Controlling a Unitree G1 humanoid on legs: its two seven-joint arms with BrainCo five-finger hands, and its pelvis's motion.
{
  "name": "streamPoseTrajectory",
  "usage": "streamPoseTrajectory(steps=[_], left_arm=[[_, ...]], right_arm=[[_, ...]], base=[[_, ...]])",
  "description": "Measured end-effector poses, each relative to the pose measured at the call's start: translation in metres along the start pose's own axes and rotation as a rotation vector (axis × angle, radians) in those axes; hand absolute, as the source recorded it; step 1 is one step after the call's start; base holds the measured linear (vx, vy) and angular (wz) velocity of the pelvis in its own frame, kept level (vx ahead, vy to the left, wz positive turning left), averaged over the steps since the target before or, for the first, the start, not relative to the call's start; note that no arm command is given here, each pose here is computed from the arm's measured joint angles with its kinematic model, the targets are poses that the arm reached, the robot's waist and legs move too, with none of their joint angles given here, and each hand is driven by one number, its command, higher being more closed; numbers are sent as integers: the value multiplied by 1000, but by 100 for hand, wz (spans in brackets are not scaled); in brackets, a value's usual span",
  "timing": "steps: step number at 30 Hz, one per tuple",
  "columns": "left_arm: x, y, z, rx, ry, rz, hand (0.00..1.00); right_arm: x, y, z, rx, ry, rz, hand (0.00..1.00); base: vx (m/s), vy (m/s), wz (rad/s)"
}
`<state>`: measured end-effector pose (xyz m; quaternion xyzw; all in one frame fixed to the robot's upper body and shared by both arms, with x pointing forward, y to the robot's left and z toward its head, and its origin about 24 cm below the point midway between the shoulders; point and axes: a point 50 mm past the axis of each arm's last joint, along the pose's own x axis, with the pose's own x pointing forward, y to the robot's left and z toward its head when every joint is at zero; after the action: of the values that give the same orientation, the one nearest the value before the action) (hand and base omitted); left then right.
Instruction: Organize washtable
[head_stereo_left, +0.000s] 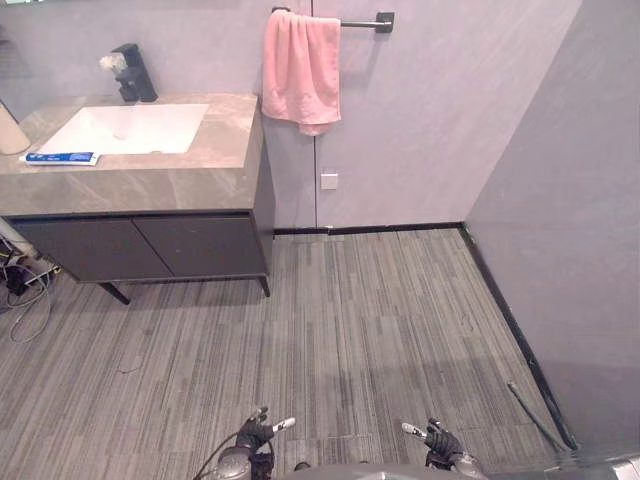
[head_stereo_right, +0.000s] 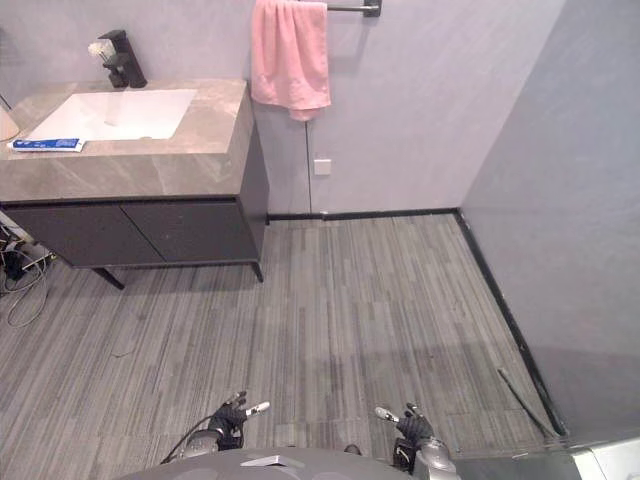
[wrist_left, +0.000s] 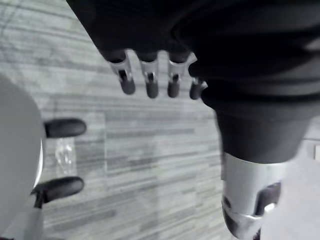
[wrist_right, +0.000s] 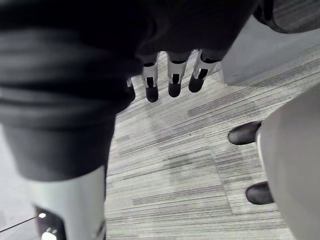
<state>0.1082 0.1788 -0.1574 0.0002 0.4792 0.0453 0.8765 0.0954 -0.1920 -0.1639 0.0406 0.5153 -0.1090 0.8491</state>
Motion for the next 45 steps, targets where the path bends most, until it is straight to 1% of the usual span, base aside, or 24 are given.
streamPoseTrajectory(steps=[4, 7, 13, 18, 35, 38, 43, 44, 45], left_arm=[[0, 2, -1, -7, 6, 0, 0], [0, 2, -1, 16, 5, -2, 0], [-1, 3, -4, -1, 14, 8, 0], [-1, 4, -7, -44, 31, 15, 0], [-1, 8, -7, -38, 26, 23, 0], [-1, 9, -6, -45, 22, 29, 0], [2, 7, 10, -60, -42, 19, 0], [4, 9, 15, -50, -50, 20, 0], [4, 10, 15, -48, -47, 21, 0]], right_arm=[[1, 0, 2, -31, 2, 3, 0], [1, 0, 2, -28, 1, 2, 0], [1, 0, 1, 17, 2, -4, 0], [1, 0, 2, 19, 1, -3, 0], [2, 0, 8, 18, -13, -3, 0], [3, -2, 11, 108, -20, -14, 0], [3, -7, 13, 231, -30, -40, 0], [4, -8, 21, 297, -59, -40, 0], [5, -9, 21, 322, -62, -42, 0]], base=[[-28, 7, -5], [-19, 15, -7], [76, 16, 3], [89, 8, 6], [-13, 8, -4], [36, 55, -10], [51, 108, 25], [5, 58, 31], [-4, 45, 32]])
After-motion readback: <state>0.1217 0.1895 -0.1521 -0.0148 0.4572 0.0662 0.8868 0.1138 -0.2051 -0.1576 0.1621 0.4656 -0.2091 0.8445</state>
